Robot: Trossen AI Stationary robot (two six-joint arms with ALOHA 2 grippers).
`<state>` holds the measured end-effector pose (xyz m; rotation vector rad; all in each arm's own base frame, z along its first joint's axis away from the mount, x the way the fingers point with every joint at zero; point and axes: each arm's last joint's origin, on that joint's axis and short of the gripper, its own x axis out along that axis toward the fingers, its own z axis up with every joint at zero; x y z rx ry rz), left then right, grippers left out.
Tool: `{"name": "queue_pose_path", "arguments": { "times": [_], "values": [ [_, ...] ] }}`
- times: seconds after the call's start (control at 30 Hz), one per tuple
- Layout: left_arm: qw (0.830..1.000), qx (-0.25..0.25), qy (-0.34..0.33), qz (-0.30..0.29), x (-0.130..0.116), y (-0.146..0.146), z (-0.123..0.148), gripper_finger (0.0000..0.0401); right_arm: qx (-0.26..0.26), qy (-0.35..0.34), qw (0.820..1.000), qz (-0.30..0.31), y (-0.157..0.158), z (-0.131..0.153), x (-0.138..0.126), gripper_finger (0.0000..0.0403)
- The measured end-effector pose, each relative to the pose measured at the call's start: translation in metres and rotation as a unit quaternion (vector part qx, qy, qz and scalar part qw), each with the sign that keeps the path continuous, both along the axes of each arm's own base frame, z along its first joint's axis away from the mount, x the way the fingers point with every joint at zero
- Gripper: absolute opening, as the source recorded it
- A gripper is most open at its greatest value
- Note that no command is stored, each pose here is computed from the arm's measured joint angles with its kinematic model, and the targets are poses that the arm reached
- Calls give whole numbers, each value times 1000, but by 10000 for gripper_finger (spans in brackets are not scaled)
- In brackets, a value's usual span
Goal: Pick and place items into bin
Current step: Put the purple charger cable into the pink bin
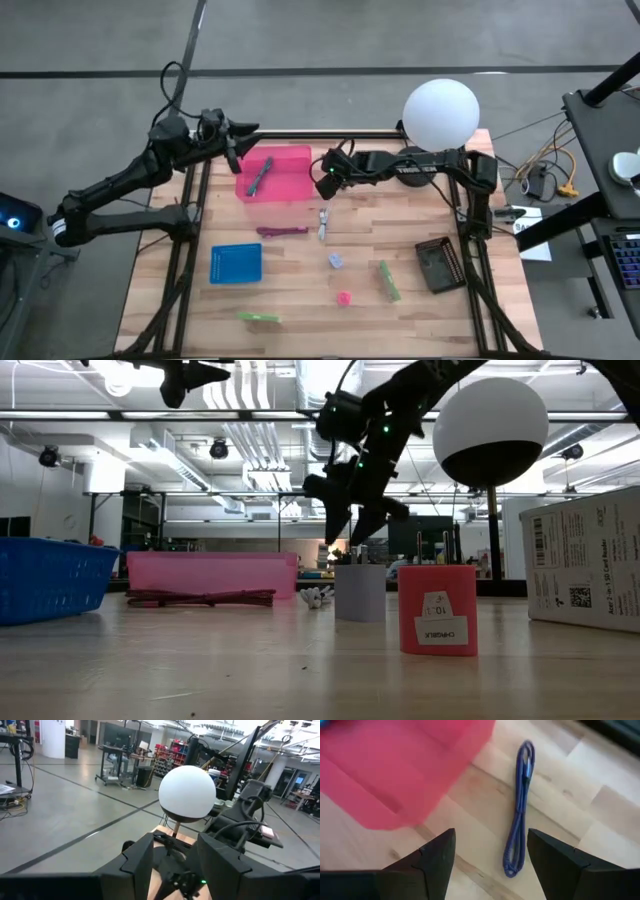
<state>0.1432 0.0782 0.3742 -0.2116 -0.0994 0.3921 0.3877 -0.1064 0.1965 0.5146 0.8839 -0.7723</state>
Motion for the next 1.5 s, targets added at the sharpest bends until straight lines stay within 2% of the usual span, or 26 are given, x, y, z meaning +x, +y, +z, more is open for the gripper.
{"name": "queue_pose_path", "arguments": {
  "times": [0.23,0.83,1.07,1.23,1.5],
  "values": [
    [1000,0,0,0,-1,0,0,138,71,13,997,6,-16,-29,2,231],
    [1000,-15,1,-1,2,1,-2,138,77,66,995,4,-24,-68,4,224],
    [1000,-16,1,-2,2,1,-2,138,85,69,994,6,-24,-69,4,217],
    [1000,-16,1,-3,2,1,-2,138,93,76,993,9,-25,-69,2,177],
    [1000,-16,2,-4,2,1,-2,138,102,96,990,14,-25,-70,-2,67]
  ]
}}
